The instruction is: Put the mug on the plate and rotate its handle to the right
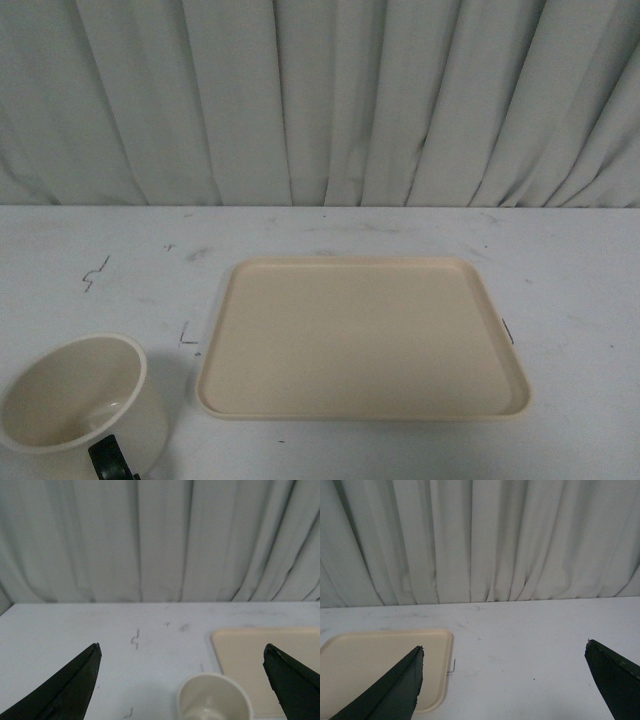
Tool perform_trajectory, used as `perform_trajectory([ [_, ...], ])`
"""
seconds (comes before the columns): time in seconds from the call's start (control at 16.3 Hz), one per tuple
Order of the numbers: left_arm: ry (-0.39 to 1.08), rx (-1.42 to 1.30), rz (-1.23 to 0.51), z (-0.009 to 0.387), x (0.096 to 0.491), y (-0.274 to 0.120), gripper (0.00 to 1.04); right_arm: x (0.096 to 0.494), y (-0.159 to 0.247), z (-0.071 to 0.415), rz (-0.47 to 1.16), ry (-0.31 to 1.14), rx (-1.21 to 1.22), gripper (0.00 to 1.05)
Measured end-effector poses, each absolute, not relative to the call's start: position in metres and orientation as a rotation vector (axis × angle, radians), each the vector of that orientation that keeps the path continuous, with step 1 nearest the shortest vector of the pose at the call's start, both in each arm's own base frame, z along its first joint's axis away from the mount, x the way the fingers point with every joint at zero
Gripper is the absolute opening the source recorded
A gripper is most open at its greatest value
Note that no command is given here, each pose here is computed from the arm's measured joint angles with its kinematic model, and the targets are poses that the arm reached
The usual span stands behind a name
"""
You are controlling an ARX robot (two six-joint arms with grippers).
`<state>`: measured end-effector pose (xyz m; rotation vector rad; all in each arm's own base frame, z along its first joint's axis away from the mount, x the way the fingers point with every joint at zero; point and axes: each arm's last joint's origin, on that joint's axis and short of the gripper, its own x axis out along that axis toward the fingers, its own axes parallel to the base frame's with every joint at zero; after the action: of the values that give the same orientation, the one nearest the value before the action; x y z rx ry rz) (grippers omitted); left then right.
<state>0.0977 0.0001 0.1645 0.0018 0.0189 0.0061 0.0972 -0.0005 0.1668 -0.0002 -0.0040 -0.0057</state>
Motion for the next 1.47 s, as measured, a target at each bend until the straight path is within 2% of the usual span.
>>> perform_trajectory([
  [0.12,0.429,0.052,0.099,0.175,0.105,0.000,0.98,0.097,-0.001,0.167,-0.005,-0.004,-0.001,0.98],
  [0.31,0.605,-0.024,0.064,0.208,0.140,0.016,0.98,0.097,-0.001,0.167,-0.005,-0.004,0.000,0.98],
  [0.55,0.891,-0.133,-0.024,0.191,0.201,0.035,0.98,0.097,-0.001,0.167,-0.005,-0.004,0.000,0.98],
  [0.74,0.986,-0.122,-0.078,0.168,0.223,0.034,0.98,0.097,-0.001,0.167,-0.005,-0.004,0.000,0.98],
  [1.17,1.049,-0.080,-0.139,0.136,0.257,0.023,0.98,0.097,-0.001,0.167,-0.005,-0.004,0.000,0.98],
  [1.47,1.100,-0.006,-0.102,0.111,0.276,0.016,0.98,0.097,-0.001,0.167,-0.005,-0.004,0.000,0.98],
])
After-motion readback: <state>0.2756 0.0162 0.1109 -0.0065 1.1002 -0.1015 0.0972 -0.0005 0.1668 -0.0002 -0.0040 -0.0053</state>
